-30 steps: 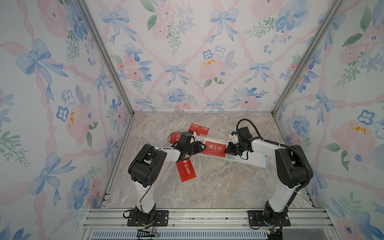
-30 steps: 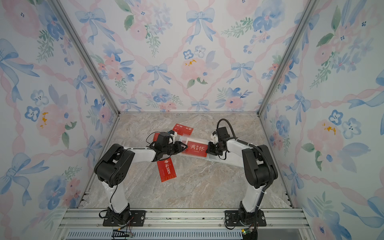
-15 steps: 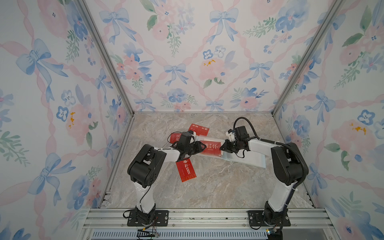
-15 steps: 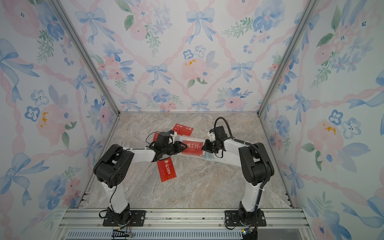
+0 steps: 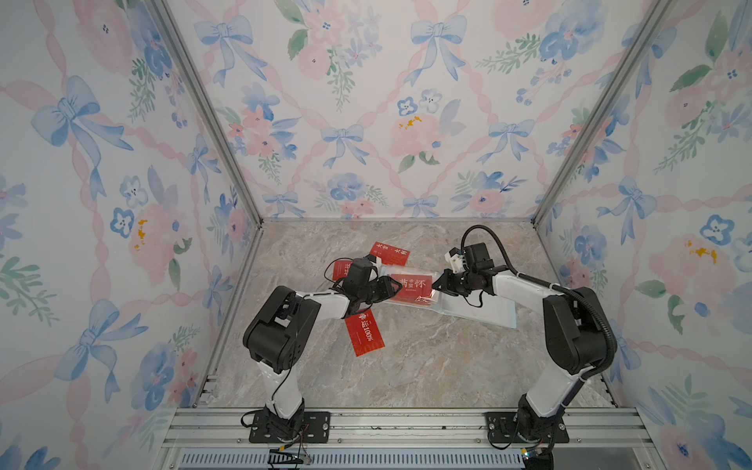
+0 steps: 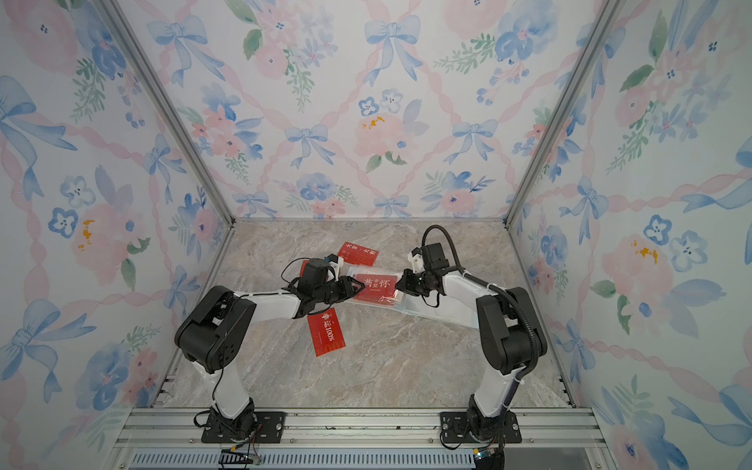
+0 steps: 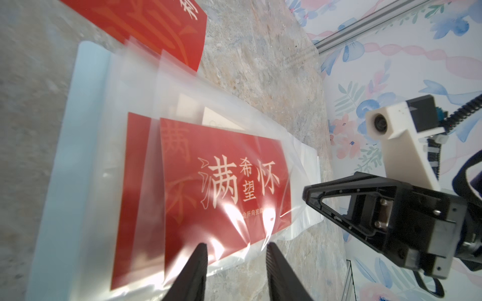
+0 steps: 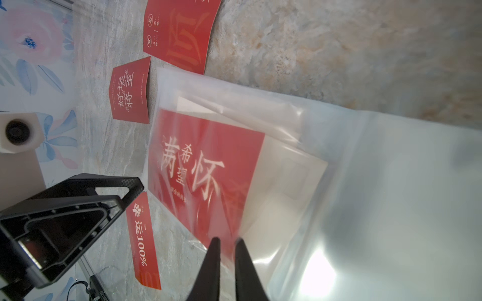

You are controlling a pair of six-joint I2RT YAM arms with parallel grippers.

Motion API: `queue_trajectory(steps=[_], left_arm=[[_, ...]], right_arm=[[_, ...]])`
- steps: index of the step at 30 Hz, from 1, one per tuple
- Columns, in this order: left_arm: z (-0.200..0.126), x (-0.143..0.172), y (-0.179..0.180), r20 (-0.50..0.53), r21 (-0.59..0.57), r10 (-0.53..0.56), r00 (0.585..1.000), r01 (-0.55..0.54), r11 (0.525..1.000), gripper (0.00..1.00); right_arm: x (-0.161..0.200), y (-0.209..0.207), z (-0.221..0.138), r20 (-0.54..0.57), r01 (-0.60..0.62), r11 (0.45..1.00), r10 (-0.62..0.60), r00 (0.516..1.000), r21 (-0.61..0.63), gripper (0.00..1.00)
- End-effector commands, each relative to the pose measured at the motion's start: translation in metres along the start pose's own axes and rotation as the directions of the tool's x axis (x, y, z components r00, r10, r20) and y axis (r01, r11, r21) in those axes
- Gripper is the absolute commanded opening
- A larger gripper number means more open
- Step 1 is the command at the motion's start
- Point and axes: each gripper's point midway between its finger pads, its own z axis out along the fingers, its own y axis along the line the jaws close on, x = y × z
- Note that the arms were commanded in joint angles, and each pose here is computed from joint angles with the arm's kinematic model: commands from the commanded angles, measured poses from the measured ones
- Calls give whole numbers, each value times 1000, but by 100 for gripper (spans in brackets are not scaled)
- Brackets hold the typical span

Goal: Place the photos into the photo albums
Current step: Insert the photo into the photo album, then adjust the photo at the center of the board.

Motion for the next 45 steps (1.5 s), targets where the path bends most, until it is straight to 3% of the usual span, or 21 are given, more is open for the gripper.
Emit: queue_trajectory(steps=[1,14,16,22,35,45], left_arm=[[-12,-3,3,16,2,3,1000,-3,1000,40],[-59,0,23,75,-24,-18,997,20,1000,40],[-67,12,34,66,-43,-34,997,37,998,41],[-91,30,46,82,-69,-55,995,61,996,41],[-133,36,56,161,-90,-90,983,105,990,41],[-149,78,83,139,-145,-149,979,169,975,42]], right_arm=[[12,-5,-11,-21,30,999,-29,999,42,14],[32,6,-38,-21,78,993,-77,997,93,17],[38,15,-38,-31,96,991,-94,995,88,17],[61,39,-20,-82,152,986,-146,986,75,17],[91,83,24,-168,246,969,-239,956,17,18],[105,114,39,-215,313,949,-311,926,-24,19]])
